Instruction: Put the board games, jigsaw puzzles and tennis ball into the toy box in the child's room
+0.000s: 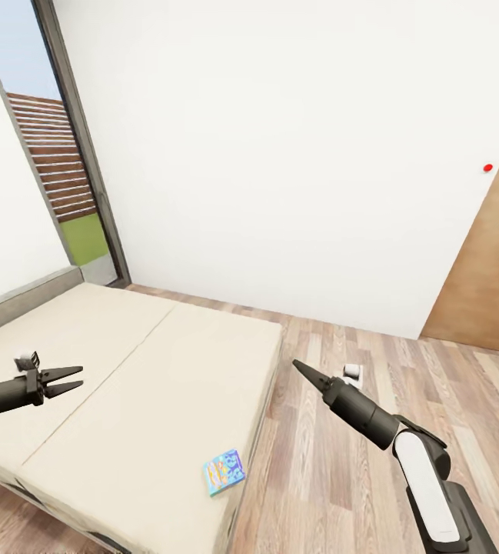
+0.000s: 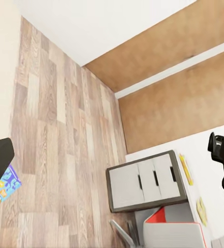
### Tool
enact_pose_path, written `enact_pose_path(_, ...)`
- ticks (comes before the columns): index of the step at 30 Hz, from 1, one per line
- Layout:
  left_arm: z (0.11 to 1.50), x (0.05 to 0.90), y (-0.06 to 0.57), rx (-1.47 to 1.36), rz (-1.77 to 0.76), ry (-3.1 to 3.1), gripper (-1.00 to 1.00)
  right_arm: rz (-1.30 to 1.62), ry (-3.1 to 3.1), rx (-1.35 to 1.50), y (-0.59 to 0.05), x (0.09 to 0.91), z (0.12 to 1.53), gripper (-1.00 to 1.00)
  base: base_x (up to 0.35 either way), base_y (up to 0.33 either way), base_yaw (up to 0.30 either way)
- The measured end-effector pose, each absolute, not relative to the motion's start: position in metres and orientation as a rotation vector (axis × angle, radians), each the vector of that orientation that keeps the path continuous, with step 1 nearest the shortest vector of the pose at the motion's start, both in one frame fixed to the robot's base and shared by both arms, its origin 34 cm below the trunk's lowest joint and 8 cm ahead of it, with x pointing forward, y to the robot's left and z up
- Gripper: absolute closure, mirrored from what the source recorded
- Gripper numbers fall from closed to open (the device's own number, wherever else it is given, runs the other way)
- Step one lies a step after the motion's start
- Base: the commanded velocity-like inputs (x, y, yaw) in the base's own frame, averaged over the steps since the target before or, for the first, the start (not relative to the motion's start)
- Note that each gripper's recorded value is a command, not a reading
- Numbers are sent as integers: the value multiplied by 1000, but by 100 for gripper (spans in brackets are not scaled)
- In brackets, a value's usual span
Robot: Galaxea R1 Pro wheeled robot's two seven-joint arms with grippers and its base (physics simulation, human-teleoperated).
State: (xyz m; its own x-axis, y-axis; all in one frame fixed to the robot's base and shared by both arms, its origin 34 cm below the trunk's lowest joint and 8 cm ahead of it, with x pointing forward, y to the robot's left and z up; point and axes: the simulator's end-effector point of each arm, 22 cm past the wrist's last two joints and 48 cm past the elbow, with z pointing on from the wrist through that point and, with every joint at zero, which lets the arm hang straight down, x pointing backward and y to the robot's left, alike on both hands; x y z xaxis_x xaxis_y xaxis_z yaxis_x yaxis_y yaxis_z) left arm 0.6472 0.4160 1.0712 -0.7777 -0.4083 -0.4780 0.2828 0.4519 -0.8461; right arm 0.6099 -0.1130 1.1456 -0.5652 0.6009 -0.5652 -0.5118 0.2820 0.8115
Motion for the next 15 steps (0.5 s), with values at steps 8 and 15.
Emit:
enact_pose_path(8, 1071, 647, 416, -104, -1364, 2052, -100, 1445, 1577, 83, -116, 613, 1149, -100, 0, -6, 91)
enact_pose_path(15, 1071, 647, 416, -105, -1363, 2053, -100, 1442, 1573, 83, -117, 613, 1150, -100, 46, -44, 253)
